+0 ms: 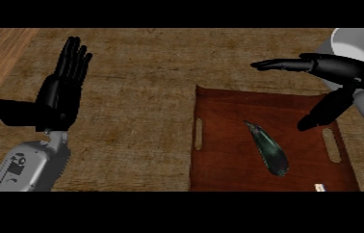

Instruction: Pick the eggplant from the tray and place it in the pot

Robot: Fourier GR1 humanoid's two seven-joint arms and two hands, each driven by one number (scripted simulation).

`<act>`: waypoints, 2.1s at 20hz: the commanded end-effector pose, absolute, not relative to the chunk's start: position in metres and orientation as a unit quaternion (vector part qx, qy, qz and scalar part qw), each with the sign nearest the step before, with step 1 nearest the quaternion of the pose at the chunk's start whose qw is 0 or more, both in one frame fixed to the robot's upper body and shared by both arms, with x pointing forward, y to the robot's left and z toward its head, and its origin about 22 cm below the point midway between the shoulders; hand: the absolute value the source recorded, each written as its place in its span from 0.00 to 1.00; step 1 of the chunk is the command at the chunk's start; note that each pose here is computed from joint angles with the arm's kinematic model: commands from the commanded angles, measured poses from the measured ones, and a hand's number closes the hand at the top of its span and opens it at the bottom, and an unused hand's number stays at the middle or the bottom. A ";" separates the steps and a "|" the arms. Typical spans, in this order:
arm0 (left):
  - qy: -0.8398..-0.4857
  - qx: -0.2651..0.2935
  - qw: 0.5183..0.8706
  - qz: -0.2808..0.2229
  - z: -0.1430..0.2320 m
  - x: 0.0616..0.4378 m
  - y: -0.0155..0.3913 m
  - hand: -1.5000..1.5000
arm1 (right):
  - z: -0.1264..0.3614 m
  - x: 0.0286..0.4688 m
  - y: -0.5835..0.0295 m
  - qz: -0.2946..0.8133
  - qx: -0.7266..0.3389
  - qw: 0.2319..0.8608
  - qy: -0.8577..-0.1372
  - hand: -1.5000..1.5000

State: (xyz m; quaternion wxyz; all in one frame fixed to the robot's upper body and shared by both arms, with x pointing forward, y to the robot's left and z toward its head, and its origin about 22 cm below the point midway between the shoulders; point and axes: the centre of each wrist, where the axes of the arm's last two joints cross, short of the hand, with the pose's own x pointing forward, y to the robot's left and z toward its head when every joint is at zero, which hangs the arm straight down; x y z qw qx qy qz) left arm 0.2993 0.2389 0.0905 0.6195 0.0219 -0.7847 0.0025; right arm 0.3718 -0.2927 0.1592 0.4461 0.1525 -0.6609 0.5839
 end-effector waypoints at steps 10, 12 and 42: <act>-0.774 0.028 0.632 0.009 0.092 0.314 0.266 0.50 | 0.120 0.377 -0.276 0.716 0.211 0.375 -0.550 0.00; -0.773 0.031 0.633 0.007 0.085 0.313 0.256 0.50 | 0.109 0.373 -0.292 0.719 0.219 0.385 -0.536 0.00; -0.766 0.035 0.642 0.010 0.085 0.306 0.260 0.50 | 0.010 0.375 -0.238 0.750 0.209 0.333 -0.531 0.00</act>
